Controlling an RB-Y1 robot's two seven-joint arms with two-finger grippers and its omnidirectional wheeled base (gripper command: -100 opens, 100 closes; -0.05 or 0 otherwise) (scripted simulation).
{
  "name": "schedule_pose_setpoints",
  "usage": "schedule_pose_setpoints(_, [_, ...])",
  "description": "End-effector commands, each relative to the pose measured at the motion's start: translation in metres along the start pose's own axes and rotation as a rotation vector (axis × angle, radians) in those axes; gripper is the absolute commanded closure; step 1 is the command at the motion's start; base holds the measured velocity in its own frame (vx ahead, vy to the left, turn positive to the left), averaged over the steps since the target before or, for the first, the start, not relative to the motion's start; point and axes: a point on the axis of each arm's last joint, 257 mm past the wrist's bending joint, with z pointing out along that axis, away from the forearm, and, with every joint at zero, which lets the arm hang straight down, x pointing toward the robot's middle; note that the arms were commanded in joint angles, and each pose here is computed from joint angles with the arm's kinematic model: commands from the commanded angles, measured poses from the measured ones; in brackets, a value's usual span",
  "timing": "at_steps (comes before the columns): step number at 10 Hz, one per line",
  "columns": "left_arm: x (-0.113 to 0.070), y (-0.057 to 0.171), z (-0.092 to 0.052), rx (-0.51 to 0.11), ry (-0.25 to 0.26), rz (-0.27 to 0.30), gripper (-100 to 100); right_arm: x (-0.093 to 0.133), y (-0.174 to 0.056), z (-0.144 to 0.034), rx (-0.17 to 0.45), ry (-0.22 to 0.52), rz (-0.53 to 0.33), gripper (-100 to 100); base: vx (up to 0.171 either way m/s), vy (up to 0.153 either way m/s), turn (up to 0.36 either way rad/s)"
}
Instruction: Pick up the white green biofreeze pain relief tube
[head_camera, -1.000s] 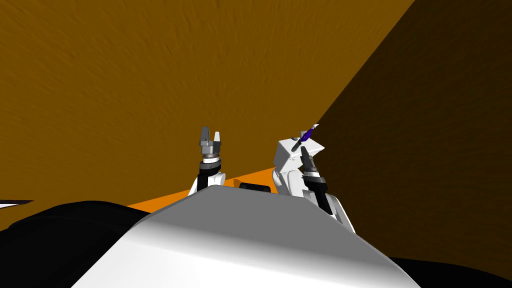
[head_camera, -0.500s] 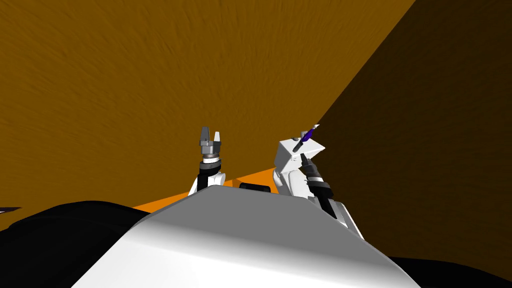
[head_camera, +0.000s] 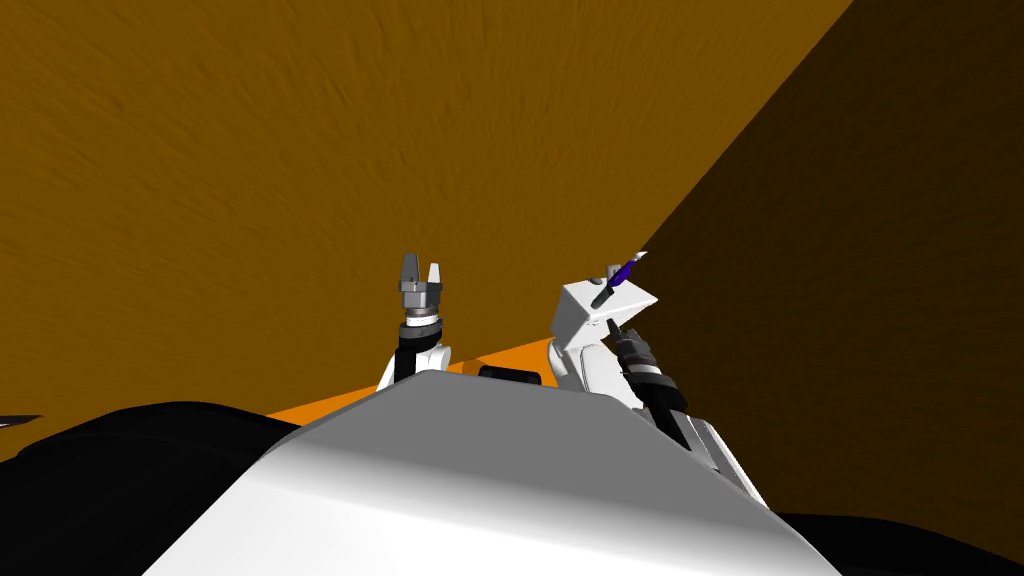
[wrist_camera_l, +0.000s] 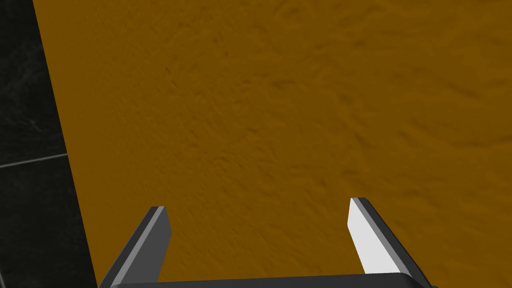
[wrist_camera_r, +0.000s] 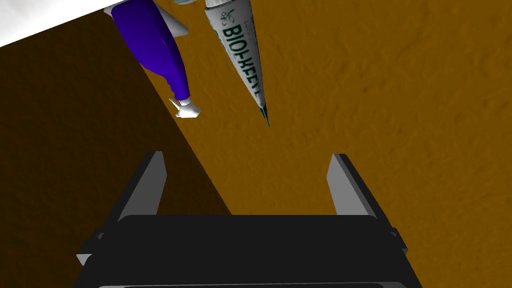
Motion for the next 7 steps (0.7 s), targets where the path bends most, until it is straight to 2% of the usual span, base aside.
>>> schedule_pose_setpoints(1, [0.000,0.000,0.000,0.000,0.000,0.000,0,0.003,-0.020,-0.006,0.037,0.030,-0.087,-100,0.059,0.003,0.057])
schedule_pose_setpoints(4, [0.000,0.000,0.000,0.000,0.000,0.000,0,0.002,-0.049,-0.016,0.080,0.076,-0.223,-100,0.071,0.004,0.074])
schedule_pose_setpoints(7, [0.000,0.000,0.000,0.000,0.000,0.000,0,-0.002,-0.067,-0.022,0.097,0.109,-0.327,-100,0.082,-0.011,0.088])
